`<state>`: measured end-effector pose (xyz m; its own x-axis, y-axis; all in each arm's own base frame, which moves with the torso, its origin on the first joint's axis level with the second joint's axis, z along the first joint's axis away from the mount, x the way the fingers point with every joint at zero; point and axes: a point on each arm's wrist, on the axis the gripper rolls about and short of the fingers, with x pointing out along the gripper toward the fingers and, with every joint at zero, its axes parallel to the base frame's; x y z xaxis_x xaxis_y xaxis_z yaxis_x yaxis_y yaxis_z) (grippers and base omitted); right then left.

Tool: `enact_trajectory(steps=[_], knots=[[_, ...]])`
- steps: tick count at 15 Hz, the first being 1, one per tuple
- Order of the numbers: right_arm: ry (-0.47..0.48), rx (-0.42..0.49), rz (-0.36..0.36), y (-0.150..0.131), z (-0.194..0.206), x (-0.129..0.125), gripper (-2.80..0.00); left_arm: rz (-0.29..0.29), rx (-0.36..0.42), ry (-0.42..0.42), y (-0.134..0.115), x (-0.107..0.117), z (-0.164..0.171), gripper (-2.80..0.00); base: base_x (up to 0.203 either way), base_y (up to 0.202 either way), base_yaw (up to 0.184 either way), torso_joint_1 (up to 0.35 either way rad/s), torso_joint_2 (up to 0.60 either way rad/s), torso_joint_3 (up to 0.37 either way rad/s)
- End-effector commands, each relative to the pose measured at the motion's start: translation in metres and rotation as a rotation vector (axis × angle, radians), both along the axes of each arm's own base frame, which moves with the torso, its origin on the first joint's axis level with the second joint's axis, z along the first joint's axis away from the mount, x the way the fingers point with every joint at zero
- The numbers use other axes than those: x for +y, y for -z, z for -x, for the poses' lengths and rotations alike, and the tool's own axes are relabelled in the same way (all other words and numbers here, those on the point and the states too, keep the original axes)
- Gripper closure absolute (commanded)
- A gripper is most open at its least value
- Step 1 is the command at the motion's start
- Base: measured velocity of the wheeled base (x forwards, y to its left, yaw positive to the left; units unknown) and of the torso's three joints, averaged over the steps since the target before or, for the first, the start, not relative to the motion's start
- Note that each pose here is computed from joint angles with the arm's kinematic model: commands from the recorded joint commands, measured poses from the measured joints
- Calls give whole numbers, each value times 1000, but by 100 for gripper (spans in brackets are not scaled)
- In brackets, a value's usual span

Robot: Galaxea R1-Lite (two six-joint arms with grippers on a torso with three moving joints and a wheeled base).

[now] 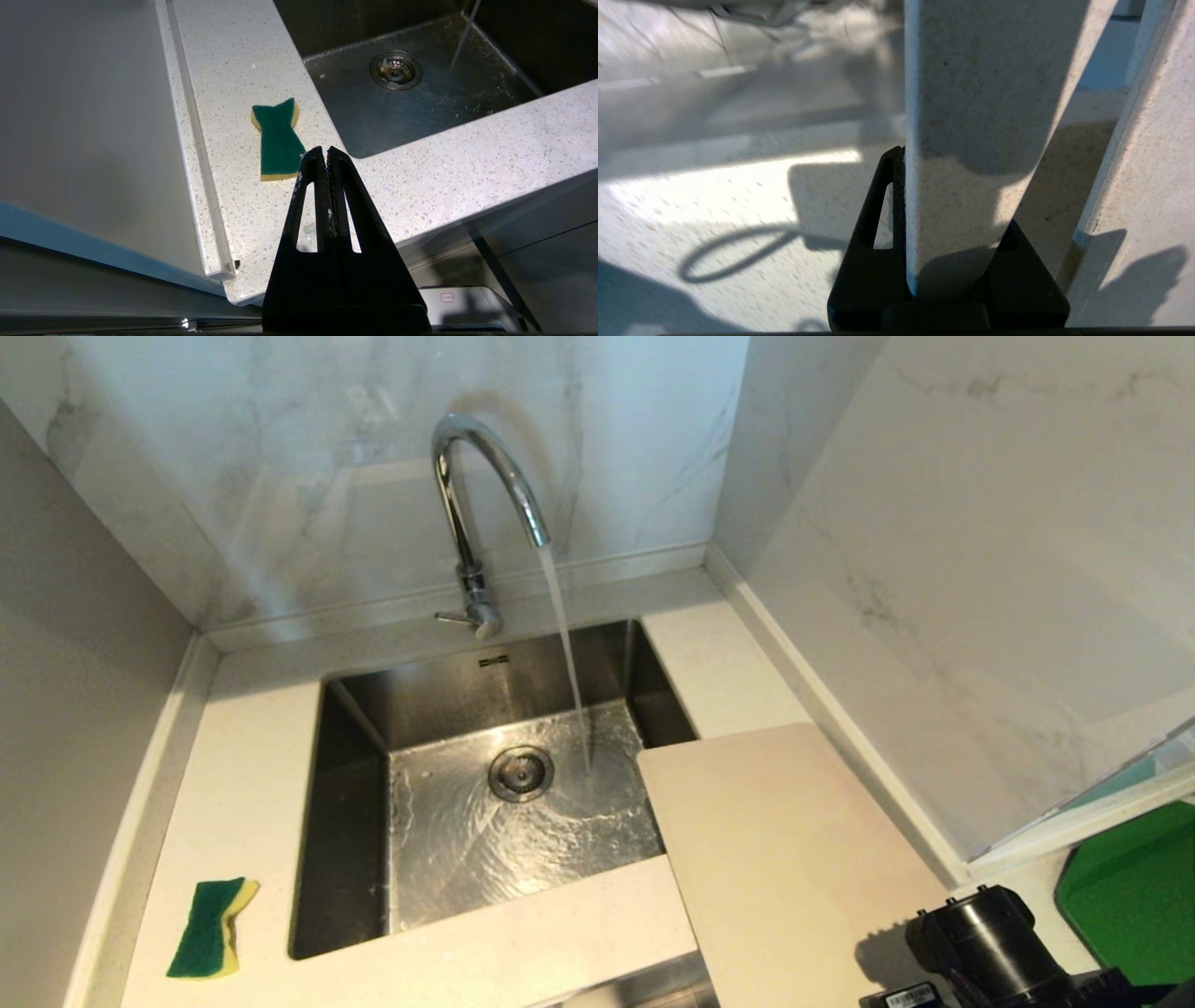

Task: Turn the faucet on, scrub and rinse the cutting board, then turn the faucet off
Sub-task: Put down the cutting board

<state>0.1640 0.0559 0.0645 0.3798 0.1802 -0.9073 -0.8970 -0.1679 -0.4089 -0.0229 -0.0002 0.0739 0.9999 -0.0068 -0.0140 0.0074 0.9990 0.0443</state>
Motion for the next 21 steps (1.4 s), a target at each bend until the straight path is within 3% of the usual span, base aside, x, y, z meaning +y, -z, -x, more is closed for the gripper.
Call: enact_trajectory(steps=[1, 21], knots=[[3, 33, -23, 4, 0, 1, 0, -1, -1, -1, 0, 0, 0, 0, 0, 0, 0, 0, 0, 0], [-43, 51, -37, 10, -31, 21, 0, -23, -1, 6, 0, 0, 0, 0, 0, 0, 0, 0, 0, 0]])
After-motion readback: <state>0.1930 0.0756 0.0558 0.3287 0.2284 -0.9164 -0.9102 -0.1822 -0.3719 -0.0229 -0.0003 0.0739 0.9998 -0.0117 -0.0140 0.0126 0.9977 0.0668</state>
